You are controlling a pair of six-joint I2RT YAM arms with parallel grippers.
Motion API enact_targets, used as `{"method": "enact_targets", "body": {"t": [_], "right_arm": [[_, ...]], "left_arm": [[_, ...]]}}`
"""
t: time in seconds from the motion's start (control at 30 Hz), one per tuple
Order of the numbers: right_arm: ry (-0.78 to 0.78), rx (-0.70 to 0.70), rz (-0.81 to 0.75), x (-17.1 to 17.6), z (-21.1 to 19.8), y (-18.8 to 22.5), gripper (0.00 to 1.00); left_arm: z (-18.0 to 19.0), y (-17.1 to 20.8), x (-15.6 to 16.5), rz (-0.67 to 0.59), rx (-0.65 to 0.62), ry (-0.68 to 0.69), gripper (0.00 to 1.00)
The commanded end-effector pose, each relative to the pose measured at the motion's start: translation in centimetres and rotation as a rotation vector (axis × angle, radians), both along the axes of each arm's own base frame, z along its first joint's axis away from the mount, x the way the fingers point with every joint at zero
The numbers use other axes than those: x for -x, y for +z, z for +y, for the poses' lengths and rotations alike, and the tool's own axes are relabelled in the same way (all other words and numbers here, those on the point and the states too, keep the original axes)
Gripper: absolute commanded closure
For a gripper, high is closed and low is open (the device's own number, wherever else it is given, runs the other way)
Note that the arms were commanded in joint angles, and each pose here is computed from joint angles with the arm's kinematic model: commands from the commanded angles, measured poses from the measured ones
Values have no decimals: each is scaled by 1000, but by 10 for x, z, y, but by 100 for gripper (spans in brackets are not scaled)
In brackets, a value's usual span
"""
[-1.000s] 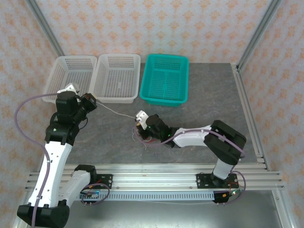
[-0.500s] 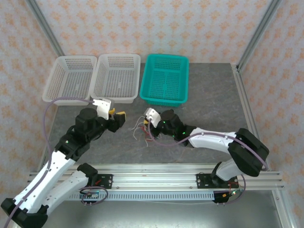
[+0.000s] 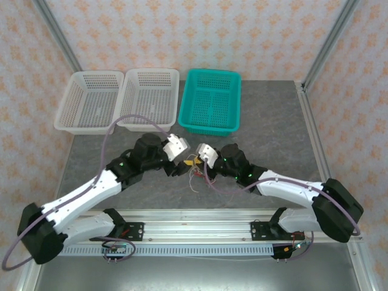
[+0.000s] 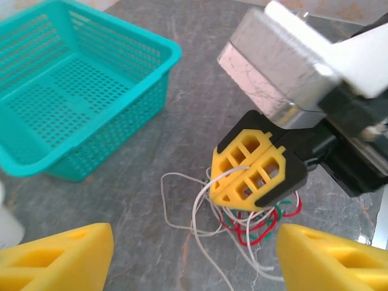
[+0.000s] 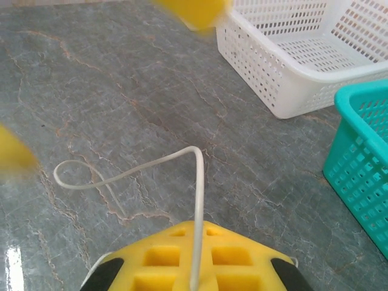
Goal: Untangle the cables
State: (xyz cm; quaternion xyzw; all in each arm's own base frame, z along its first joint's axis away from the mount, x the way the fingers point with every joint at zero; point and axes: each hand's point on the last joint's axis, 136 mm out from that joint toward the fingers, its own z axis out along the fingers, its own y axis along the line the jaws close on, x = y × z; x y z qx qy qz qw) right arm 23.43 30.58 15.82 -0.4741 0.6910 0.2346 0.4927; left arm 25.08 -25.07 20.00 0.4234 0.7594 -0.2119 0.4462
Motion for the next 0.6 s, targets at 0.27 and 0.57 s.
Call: {"method": "enact_targets", "body": {"t": [0.27,0.57], "right_arm": [[18,-29,6,8,-2,8,100],[-61,-22,85,-6,1,-28,73]], "left_arm": [[-35,10,-31,-57,173,11,98],[-19,33,-11,-86,232,16,100]]}}
